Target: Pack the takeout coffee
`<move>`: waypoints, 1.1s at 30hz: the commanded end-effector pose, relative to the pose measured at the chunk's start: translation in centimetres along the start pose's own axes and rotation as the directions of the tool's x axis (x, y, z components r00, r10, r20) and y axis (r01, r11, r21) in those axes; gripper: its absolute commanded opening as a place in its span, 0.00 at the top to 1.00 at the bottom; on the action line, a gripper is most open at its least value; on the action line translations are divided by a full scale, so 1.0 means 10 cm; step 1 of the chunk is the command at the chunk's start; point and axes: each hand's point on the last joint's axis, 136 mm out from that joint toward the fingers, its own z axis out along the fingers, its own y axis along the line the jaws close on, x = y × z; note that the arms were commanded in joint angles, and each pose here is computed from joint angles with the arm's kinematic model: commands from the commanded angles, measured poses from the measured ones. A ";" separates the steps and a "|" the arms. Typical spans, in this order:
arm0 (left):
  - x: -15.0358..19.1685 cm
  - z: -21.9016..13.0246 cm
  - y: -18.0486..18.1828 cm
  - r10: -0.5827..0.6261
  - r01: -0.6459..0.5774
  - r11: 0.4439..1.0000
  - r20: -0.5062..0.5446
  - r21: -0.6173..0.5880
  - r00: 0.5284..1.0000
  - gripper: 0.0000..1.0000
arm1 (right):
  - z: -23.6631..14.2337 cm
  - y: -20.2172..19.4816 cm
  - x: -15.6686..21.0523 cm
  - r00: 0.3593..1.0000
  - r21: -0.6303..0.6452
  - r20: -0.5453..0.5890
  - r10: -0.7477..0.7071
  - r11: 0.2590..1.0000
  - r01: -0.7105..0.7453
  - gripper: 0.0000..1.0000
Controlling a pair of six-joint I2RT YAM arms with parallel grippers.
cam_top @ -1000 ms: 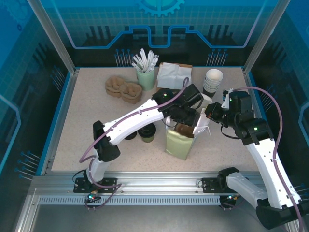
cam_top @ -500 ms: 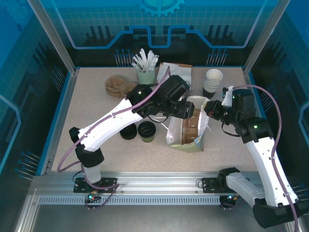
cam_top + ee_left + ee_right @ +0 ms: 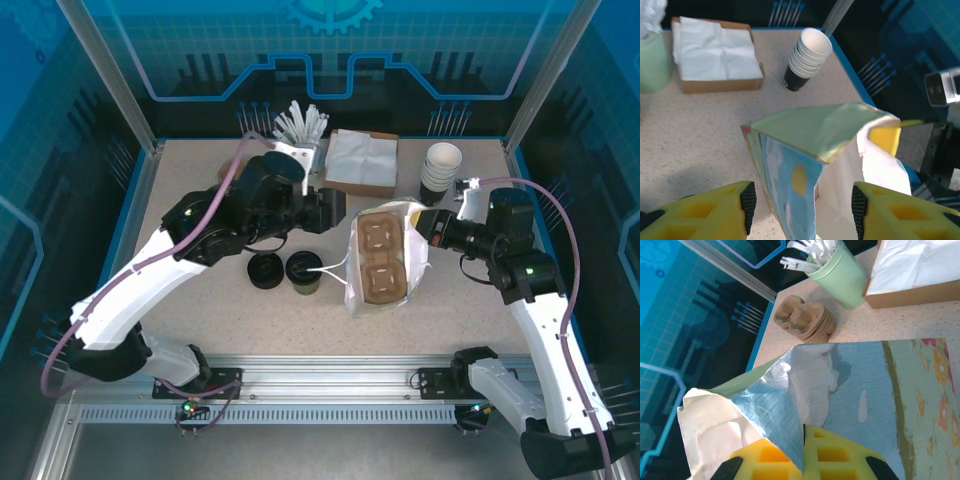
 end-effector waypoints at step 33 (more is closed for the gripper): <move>0.23 0.26 0.44 -0.068 0.062 0.989 -0.040 -0.137 0.997 0.44 | 0.56 -0.71 -0.36 0.981 0.208 -0.111 0.161 0.969 -0.135 0.97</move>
